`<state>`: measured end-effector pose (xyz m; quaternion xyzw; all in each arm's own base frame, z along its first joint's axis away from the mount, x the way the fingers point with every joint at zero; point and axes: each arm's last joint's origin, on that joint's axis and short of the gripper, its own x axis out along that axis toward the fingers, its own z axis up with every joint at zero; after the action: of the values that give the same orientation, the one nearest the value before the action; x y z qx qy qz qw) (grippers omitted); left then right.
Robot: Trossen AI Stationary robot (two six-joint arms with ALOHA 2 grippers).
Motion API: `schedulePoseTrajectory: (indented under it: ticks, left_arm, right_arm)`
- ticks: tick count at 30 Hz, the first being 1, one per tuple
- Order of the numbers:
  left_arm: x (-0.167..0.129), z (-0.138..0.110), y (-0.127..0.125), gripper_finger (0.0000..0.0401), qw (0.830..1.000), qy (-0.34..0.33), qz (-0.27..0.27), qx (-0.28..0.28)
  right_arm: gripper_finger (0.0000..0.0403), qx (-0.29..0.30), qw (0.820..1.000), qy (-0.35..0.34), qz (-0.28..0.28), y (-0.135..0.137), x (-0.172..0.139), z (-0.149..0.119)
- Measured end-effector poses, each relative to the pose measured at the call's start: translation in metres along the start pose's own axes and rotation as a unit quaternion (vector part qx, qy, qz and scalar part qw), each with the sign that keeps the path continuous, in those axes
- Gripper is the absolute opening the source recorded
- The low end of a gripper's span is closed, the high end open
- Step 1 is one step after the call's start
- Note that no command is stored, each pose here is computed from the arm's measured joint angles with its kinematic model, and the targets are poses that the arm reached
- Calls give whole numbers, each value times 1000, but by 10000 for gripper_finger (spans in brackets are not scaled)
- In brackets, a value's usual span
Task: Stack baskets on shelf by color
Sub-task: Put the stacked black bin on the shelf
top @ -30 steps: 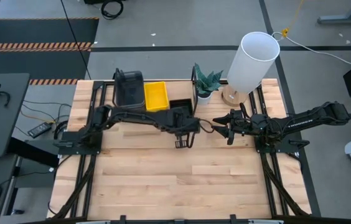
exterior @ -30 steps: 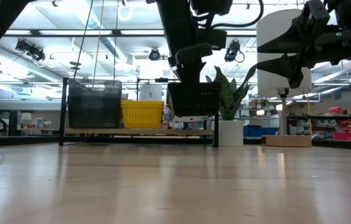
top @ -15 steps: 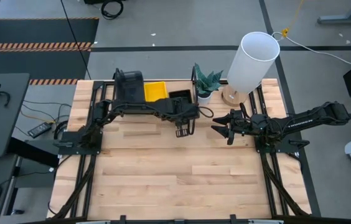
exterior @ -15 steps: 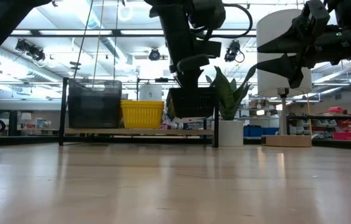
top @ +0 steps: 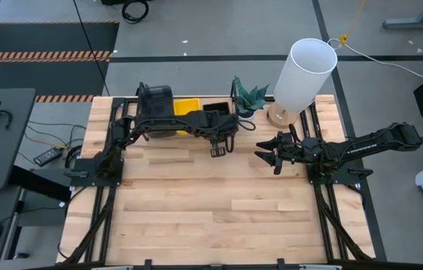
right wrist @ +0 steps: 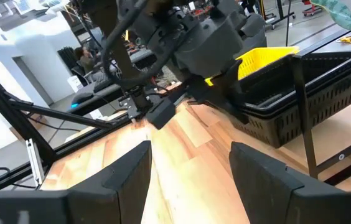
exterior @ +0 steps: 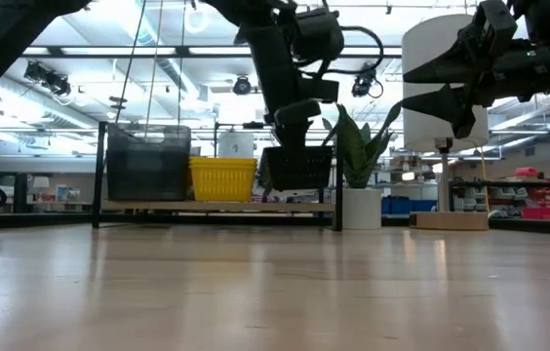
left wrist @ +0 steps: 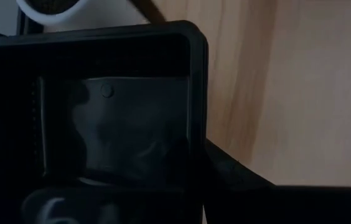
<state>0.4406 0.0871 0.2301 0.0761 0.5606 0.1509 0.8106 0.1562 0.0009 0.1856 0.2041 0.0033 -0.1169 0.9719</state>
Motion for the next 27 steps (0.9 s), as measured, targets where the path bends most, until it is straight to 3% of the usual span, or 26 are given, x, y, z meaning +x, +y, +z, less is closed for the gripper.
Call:
schedulePoseTrajectory:
  ticks: [15, 27]
  left_arm:
    - [16, -10, 10, 25, 1000, 14, 2, 26]
    - [16, -10, 12, 67, 999, 18, 27, 41]
  right_arm:
    - [221, 0, 1000, 0, 0, 0, 0, 0]
    - [221, 0, 1000, 0, 0, 0, 0, 0]
